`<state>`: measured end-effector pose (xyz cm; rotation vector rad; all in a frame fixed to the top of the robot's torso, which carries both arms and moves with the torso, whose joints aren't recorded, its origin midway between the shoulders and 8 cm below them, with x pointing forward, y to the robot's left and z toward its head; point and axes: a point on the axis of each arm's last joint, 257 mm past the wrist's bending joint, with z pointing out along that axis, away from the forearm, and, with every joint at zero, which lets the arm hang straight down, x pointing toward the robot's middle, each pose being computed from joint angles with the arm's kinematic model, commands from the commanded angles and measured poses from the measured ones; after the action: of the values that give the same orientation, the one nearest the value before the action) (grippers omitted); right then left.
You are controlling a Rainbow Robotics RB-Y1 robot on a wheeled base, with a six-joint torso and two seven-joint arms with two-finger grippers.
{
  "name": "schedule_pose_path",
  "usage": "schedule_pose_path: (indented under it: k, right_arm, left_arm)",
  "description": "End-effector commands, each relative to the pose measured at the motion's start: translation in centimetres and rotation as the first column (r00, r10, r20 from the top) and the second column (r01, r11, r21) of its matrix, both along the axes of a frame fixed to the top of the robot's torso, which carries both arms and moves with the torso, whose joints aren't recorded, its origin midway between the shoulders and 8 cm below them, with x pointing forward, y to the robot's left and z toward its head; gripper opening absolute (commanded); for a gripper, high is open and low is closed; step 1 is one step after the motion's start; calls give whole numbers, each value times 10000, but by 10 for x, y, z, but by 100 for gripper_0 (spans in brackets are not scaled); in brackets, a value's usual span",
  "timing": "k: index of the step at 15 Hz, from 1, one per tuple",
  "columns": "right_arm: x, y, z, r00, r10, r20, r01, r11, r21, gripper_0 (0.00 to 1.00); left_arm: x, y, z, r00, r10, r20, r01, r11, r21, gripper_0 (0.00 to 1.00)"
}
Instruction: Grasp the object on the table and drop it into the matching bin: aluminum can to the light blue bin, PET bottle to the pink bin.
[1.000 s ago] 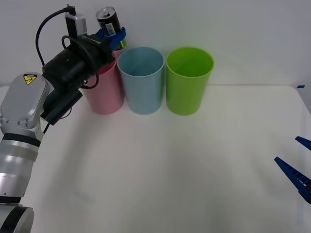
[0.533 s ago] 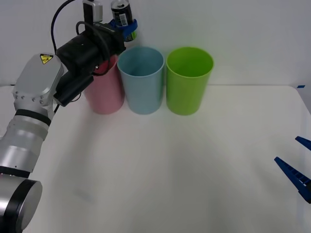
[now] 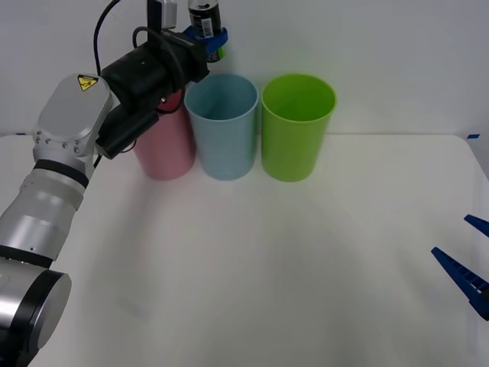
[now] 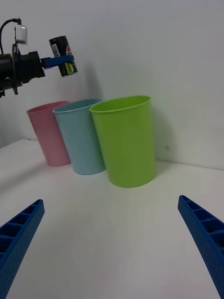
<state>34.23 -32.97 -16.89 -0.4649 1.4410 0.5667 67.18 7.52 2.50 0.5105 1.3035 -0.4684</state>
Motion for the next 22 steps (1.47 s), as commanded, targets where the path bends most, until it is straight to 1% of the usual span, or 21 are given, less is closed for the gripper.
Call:
schedule_pose_path:
  k: [1,3,4,5,6,10,17,19,22]
  right_arm:
    - [0,0,0,10000,0,0,0,10000,0,100]
    - [0,0,0,10000,0,0,0,10000,0,100]
    - [0,0,0,10000,0,0,0,10000,0,100]
    - [0,0,0,10000,0,0,0,10000,0,100]
    - [0,0,0,10000,0,0,0,10000,0,100]
    - [0,0,0,10000,0,0,0,10000,0,100]
    - [0,0,0,10000,0,0,0,10000,0,100]
    - [0,0,0,10000,0,0,0,10000,0,100]
    - [0,0,0,10000,0,0,0,10000,0,100]
  left_arm:
    - [0,-1,-2,10000,-27,-24,27,10000,13,1]
    - [-1,-2,-1,10000,-37,-13,37,10000,-1,3]
    - [-1,-2,-1,10000,-35,-3,35,10000,11,8]
    - [-1,-1,-1,10000,-39,-24,39,10000,-18,48]
    - [-1,-1,-1,10000,-38,-8,38,10000,-8,100]
    - [-2,-4,-1,10000,-96,1,96,10000,8,100]
    - [-6,-4,-4,9991,-378,-170,373,9989,-299,100]
    - [-8,0,-8,9988,-426,-256,416,9984,-377,100]
    - [-15,15,-14,9988,-404,-276,388,9977,-560,100]
